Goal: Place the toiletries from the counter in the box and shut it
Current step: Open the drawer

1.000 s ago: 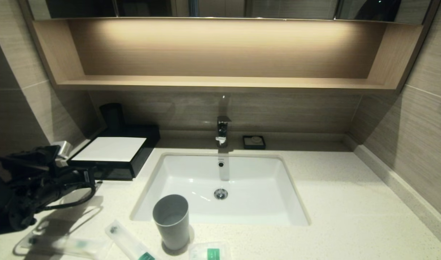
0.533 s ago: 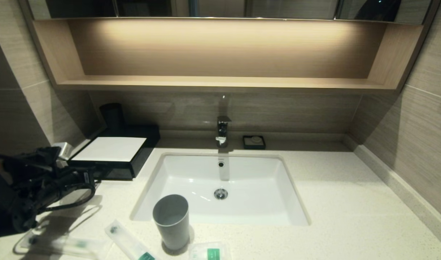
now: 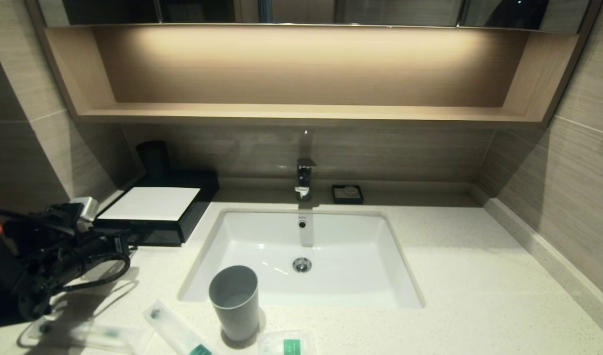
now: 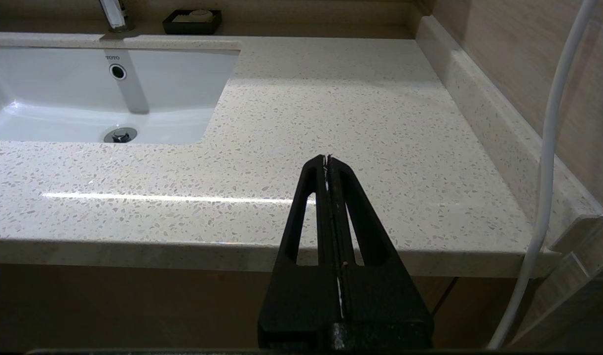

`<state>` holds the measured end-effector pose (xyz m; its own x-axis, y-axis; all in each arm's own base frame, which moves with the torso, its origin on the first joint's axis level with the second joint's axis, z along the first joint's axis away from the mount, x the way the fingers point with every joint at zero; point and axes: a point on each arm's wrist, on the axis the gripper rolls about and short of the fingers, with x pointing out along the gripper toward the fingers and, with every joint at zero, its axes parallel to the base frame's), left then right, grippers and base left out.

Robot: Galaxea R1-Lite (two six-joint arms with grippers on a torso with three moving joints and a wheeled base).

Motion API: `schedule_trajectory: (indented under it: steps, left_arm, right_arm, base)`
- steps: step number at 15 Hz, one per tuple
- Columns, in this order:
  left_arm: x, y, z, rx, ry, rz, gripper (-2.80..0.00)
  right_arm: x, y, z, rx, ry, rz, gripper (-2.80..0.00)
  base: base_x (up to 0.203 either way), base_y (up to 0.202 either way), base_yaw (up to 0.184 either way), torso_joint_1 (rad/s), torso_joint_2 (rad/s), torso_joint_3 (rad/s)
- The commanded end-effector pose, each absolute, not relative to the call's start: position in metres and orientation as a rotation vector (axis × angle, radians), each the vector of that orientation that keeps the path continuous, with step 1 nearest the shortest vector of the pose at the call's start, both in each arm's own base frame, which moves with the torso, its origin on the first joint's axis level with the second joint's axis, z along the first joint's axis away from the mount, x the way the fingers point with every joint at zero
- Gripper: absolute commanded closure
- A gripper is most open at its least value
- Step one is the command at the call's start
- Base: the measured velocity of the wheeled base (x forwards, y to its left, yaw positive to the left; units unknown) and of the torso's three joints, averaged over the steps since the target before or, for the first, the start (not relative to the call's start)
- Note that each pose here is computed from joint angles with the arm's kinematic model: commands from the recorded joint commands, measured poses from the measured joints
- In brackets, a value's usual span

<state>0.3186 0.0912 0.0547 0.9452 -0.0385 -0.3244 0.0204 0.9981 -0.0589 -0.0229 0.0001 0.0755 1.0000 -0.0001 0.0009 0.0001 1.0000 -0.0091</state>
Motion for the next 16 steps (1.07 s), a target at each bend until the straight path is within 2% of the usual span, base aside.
schedule_trajectory:
  steps: [1, 16]
  left_arm:
    - [0.3188, 0.0913, 0.0549, -0.052, 0.325, -0.032, 0.0]
    - [0.3231, 0.0922, 0.0513, -0.053, 0.325, -0.031, 0.0]
  right_arm:
    - [-0.0227, 0.0001, 0.0751, -0.009, 0.002, 0.0, 0.0]
    - [-0.0228, 0.0001, 0.075, -0.009, 0.0, 0.0, 0.0]
  base:
    - [0.0, 0.0, 0.0, 0.0, 0.0, 0.0]
    - [0.0, 0.0, 0.0, 0.0, 0.0, 0.0]
